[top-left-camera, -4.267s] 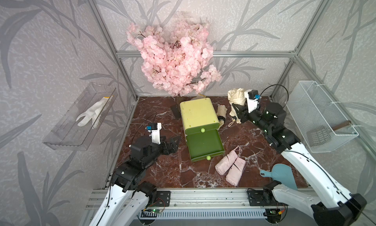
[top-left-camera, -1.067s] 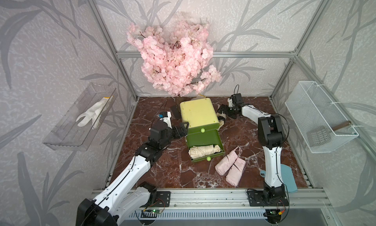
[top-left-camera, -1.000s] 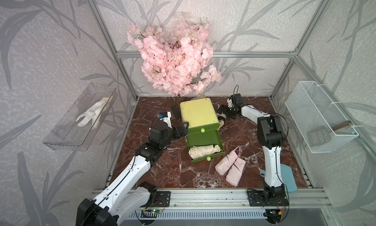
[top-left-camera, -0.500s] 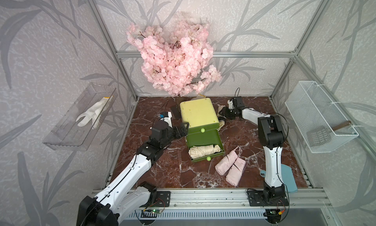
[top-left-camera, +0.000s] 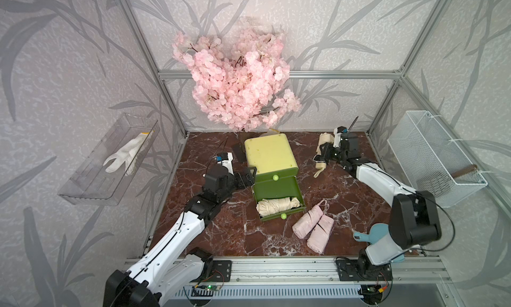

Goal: Place the umbrella in the drawer by color
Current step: Pick up the umbrella from the center of the board, then place the umbrella in the drawer.

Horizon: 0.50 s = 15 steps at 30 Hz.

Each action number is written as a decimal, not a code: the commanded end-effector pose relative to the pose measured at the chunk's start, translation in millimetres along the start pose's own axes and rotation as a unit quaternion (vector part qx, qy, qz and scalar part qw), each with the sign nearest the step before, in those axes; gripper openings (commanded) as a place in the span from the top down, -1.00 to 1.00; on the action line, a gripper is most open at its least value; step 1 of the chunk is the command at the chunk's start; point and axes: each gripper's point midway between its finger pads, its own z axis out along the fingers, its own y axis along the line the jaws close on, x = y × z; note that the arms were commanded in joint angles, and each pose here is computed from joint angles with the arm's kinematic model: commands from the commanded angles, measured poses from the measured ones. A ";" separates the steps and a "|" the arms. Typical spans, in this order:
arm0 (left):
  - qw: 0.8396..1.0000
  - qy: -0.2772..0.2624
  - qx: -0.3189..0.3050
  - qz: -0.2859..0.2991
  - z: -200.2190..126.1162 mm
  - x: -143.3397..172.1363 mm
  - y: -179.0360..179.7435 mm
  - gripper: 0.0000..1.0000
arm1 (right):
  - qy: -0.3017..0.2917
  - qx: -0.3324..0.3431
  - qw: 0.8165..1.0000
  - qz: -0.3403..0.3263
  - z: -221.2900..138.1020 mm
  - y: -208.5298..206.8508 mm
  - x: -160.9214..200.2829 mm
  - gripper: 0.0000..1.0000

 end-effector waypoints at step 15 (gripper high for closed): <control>1.000 -0.013 0.019 0.004 -12.0 -8.1 -11.6 -1.00 | -0.204 -0.396 0.797 -0.408 -187.7 248.2 25.9 0.24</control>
